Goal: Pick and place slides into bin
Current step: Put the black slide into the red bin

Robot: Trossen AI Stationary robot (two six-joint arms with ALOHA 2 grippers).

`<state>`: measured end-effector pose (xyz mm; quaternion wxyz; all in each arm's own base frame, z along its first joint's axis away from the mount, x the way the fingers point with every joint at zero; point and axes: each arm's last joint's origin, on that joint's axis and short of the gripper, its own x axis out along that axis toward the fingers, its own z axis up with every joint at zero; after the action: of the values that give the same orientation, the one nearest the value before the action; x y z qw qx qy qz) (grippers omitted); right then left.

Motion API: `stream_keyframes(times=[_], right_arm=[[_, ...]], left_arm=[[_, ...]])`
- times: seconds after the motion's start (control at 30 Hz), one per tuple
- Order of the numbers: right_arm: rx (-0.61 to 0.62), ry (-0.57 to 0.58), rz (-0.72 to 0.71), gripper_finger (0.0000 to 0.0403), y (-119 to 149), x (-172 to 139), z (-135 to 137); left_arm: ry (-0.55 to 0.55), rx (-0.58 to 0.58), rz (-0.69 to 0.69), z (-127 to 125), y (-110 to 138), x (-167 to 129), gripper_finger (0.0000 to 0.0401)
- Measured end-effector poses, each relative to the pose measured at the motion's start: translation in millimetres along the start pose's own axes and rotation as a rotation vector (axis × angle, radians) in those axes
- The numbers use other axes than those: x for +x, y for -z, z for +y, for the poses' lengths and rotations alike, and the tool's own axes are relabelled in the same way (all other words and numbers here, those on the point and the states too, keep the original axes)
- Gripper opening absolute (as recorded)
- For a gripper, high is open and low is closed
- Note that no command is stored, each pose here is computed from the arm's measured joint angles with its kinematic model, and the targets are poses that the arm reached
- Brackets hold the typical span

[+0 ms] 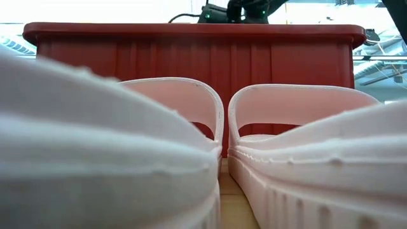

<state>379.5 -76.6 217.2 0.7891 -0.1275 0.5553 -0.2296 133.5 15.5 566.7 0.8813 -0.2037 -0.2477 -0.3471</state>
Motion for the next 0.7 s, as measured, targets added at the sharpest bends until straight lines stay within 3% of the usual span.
stream_keyframes(times=[0.3, 0.7], right_arm=[[0.061, 0.021, -0.017, 0.0007, 7.7, 19.4, -11.5], [0.084, -0.044, -0.021, 0.0015, 11.7, 34.3, -17.6]], left_arm=[[-0.001, -0.006, -0.001, 0.0, -0.1, 0.0, 0.0241], [-0.006, -0.005, -0.007, 0.2, -0.2, 0.0, 0.0241]])
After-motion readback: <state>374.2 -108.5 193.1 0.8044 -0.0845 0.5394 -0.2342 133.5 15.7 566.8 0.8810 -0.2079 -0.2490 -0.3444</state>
